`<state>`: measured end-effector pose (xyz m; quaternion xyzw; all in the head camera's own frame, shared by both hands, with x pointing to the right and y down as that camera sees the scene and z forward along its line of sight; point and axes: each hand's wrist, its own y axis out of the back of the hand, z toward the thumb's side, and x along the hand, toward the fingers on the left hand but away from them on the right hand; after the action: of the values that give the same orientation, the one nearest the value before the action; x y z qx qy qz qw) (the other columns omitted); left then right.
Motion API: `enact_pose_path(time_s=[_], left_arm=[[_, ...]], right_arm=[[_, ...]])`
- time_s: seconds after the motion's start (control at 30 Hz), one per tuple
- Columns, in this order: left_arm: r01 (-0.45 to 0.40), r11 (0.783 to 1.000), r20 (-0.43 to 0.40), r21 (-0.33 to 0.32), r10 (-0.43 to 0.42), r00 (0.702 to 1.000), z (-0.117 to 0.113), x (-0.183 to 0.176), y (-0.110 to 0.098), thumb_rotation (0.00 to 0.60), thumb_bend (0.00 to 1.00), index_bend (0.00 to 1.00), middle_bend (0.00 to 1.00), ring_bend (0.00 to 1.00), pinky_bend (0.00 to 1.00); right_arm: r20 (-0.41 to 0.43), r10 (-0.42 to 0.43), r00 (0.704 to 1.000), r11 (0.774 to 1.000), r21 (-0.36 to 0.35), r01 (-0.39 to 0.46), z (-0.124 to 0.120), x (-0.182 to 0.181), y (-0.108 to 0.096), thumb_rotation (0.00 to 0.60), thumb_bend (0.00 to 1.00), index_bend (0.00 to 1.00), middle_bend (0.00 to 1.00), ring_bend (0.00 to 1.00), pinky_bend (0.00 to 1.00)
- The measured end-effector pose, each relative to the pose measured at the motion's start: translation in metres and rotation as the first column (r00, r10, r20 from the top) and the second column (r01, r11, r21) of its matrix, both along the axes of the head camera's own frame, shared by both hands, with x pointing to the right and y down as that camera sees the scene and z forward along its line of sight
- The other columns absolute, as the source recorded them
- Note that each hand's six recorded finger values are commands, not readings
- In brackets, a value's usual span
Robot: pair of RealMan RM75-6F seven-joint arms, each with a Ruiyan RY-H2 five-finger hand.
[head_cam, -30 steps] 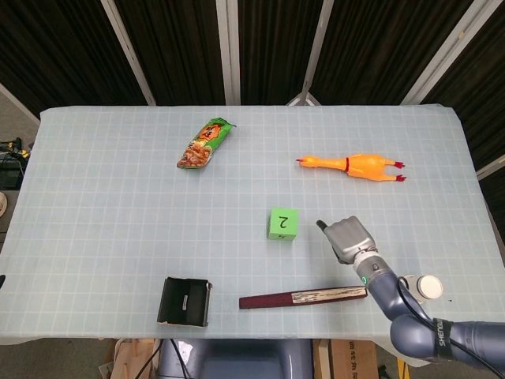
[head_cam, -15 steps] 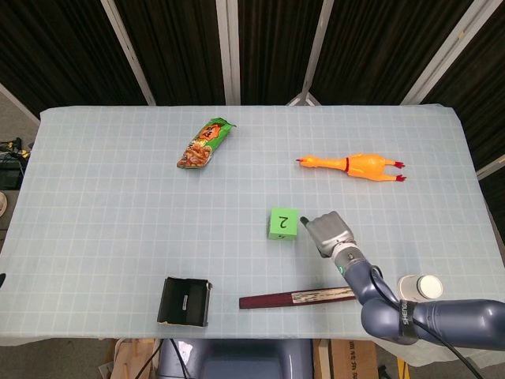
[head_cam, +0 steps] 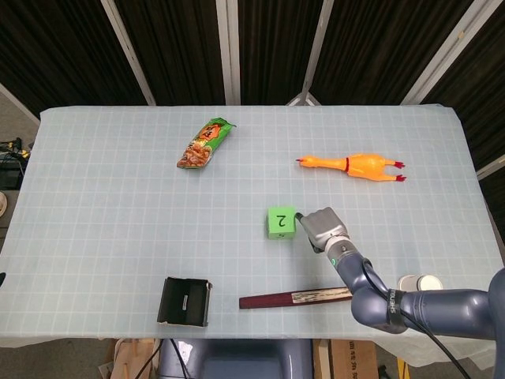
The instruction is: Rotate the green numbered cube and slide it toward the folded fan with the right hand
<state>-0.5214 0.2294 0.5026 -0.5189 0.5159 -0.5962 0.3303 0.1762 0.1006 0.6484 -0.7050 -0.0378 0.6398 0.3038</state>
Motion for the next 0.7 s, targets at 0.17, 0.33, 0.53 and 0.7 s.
enact_pose_path(time_s=[0.17, 0.33, 0.53, 0.7], left_arm=[[-0.004, 1.0, 0.003, -0.006, 0.004, 1.0, 0.001, 0.001, 0.0, 0.6, 0.26, 0.03, 0.0, 0.04, 0.16], [-0.002, 1.0, 0.002, -0.003, 0.002, 1.0, 0.001, 0.001, 0.0, 0.6, 0.26, 0.03, 0.0, 0.04, 0.16], [0.003, 1.0, 0.0, -0.002, -0.003, 1.0, 0.0, -0.001, -0.001, 0.6, 0.26, 0.03, 0.0, 0.04, 0.16], [0.003, 1.0, -0.002, -0.004, -0.003, 1.0, 0.0, -0.001, -0.001, 0.6, 0.26, 0.03, 0.0, 0.04, 0.16]], right_arm=[[0.007, 0.005, 1.0, 1.0, -0.002, -0.005, -0.001, -0.006, -0.007, 0.6, 0.73, 0.13, 0.83, 0.86, 0.71], [-0.006, 0.018, 1.0, 1.0, 0.015, -0.018, -0.001, -0.013, -0.02, 0.6, 0.73, 0.13, 0.83, 0.86, 0.71], [-0.017, 0.042, 0.999, 0.998, 0.037, -0.041, 0.0, -0.021, -0.037, 0.6, 0.73, 0.13, 0.83, 0.86, 0.71], [-0.023, 0.067, 0.998, 0.998, 0.024, -0.066, 0.003, -0.024, -0.04, 0.6, 0.73, 0.13, 0.83, 0.86, 0.71]])
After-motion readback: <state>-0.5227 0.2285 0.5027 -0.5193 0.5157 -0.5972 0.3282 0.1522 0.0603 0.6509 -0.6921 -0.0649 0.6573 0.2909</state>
